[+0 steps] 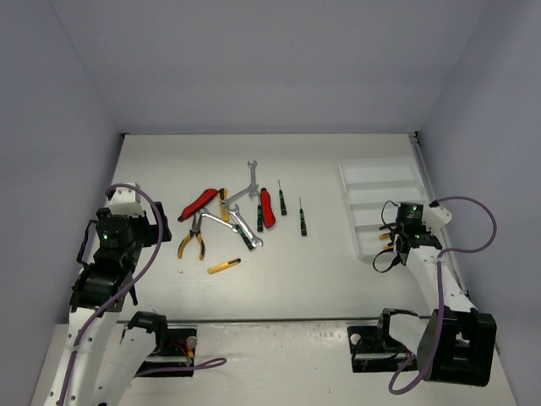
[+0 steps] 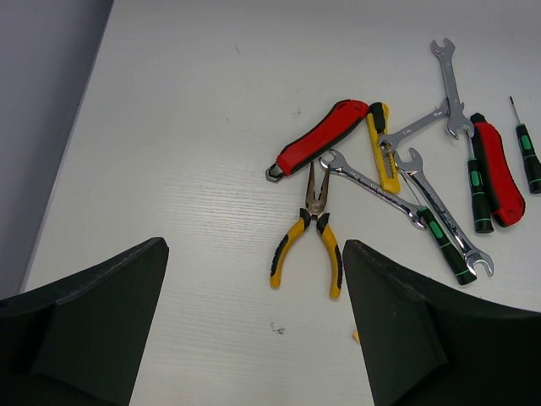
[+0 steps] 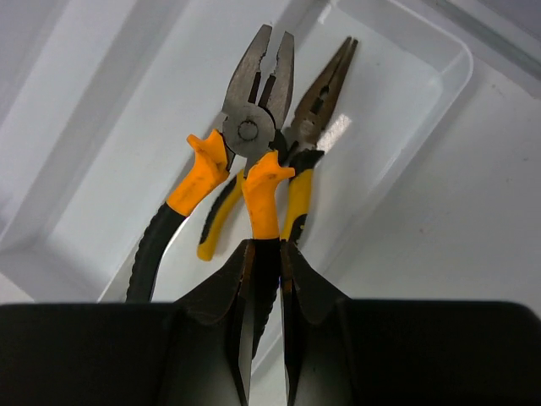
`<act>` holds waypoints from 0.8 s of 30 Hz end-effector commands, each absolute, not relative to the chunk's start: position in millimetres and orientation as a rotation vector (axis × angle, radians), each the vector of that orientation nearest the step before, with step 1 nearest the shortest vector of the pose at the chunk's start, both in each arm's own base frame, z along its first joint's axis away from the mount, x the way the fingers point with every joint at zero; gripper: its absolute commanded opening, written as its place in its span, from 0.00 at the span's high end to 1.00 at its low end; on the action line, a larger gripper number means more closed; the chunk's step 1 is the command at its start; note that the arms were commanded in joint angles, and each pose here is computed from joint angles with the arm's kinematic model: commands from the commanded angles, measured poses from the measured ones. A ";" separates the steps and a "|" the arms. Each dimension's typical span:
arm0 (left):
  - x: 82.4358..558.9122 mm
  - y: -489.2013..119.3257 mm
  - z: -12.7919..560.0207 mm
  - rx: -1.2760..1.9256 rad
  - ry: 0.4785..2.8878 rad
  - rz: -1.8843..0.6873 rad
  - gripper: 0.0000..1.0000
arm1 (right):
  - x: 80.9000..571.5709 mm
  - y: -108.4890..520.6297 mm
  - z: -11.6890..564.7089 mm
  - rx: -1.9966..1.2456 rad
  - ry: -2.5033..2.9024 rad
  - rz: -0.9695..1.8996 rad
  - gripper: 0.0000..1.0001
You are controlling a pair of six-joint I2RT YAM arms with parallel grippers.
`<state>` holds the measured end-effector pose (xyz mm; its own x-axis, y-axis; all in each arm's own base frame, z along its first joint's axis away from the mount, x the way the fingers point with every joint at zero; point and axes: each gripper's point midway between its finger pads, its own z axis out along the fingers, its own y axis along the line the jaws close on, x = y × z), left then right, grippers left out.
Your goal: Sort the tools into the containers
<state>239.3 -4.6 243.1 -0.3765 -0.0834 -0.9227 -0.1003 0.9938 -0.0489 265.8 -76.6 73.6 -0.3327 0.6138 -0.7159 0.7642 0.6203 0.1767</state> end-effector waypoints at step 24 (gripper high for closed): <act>247.4 -6.5 254.7 -0.136 1.923 0.001 0.18 | 282.7 -14.9 35.5 1.166 2.122 0.010 0.78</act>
